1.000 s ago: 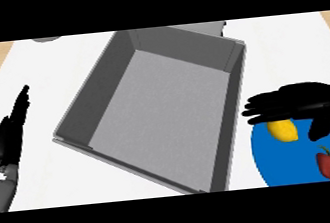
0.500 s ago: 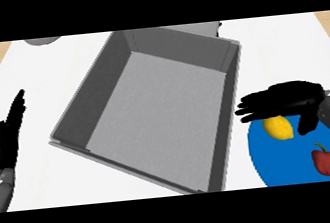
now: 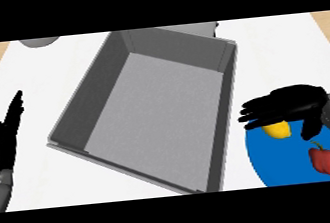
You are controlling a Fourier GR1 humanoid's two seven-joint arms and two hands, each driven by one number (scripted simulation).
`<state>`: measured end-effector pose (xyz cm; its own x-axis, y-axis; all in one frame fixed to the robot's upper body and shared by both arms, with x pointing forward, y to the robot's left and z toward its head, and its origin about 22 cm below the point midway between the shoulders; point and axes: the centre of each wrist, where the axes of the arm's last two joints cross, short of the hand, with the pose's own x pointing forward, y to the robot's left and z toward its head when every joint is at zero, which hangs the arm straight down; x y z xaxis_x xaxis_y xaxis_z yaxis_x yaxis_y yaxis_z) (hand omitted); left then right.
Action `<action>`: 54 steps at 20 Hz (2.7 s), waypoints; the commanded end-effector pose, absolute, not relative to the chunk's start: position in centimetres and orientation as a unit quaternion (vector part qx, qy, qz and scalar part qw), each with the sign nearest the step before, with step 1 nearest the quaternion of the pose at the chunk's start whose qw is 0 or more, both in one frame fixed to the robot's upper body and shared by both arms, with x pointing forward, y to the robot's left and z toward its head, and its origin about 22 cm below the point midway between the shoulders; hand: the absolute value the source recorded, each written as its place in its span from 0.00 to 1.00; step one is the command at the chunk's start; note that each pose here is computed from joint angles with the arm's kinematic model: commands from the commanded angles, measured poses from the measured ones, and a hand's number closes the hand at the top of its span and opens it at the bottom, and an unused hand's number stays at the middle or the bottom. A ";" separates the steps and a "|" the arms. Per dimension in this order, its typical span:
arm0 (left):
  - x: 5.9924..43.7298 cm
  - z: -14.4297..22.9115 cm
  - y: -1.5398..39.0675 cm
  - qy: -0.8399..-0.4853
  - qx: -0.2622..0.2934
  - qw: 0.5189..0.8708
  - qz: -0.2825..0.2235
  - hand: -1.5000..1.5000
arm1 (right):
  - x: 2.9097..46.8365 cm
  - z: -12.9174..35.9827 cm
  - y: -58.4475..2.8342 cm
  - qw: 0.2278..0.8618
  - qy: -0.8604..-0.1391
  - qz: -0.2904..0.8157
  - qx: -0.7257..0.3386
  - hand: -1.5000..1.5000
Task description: Pick the lemon from the plate and place it in the cardboard box
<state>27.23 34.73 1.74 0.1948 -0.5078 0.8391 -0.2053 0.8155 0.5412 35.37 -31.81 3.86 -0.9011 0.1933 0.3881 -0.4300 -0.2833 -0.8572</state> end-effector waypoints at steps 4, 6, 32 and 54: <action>26.2 1.1 35.4 -0.620 0.287 0.722 -0.106 0.50 | 34.8 3.3 -34.1 0.133 -0.552 0.801 0.188 0.00; 27.0 2.8 37.5 -0.625 0.289 0.719 -0.094 0.50 | 34.4 2.3 -33.1 0.137 -0.544 0.808 0.180 0.00; 25.5 0.5 36.6 -0.609 0.296 0.730 -0.098 0.50 | 37.3 1.7 -31.9 0.420 -0.619 0.628 -0.215 1.00; 24.7 0.6 36.3 -0.611 0.286 0.732 -0.095 0.50 | 34.0 14.8 -17.6 0.339 -0.791 0.492 -0.130 1.00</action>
<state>25.68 36.26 1.42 0.2282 -0.4955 0.8381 -0.2315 0.8085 0.5411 35.27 -21.36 14.13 -0.7362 0.5893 0.3329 -0.0554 0.4377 -0.8974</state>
